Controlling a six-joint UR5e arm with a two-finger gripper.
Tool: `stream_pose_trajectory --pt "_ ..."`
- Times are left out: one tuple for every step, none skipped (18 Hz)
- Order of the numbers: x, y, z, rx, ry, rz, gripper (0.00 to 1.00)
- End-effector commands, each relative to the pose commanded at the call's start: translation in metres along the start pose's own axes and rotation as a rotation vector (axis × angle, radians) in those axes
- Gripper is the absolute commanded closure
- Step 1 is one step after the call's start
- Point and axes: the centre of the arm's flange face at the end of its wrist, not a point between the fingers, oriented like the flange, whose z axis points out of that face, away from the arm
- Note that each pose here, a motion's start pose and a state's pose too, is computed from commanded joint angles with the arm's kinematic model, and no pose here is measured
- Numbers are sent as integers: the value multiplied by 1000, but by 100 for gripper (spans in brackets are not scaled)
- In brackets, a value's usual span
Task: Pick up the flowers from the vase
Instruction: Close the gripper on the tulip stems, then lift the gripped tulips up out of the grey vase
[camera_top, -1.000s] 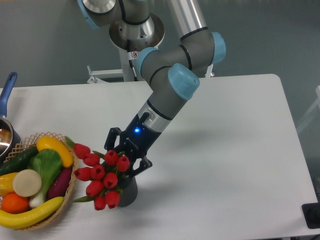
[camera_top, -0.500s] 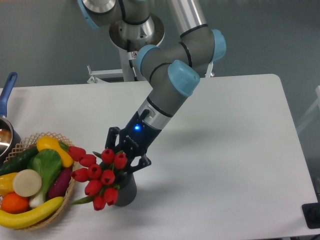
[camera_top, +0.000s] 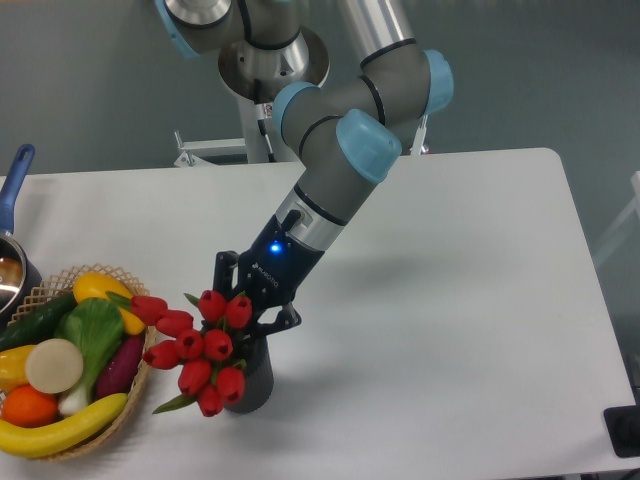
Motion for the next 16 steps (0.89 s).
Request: stream_pose_trajectory --pt "-1 -4 -5 5 -8 -1 73" --pt "-2 -6 -8 20 -7 -10 73" --pt "-3 -14 -16 48 -7 -16 73" --pt "-6 -18 -25 73 -10 -34 73" --pt "-7 -24 -32 94 -12 -48 73" --pt "-10 -27 -38 107 -16 -63 73" --pt "-9 -31 -42 117 -18 -68 73" --pt "-9 -33 -48 123 -24 -74 73" --pt "-9 -34 -49 125 -23 -76 72" --pt "-10 -35 -51 127 -28 -80 72" --pt "-9 -39 -54 130 -32 -78 72" --pt "-6 -43 -59 136 -35 -78 72" --pt "-3 -49 -63 146 -35 -82 72" --pt "-4 -53 -66 157 -34 -90 72" --pt "-5 -58 -70 165 -37 -103 72" --pt "-6 -64 -74 172 -41 -114 72"
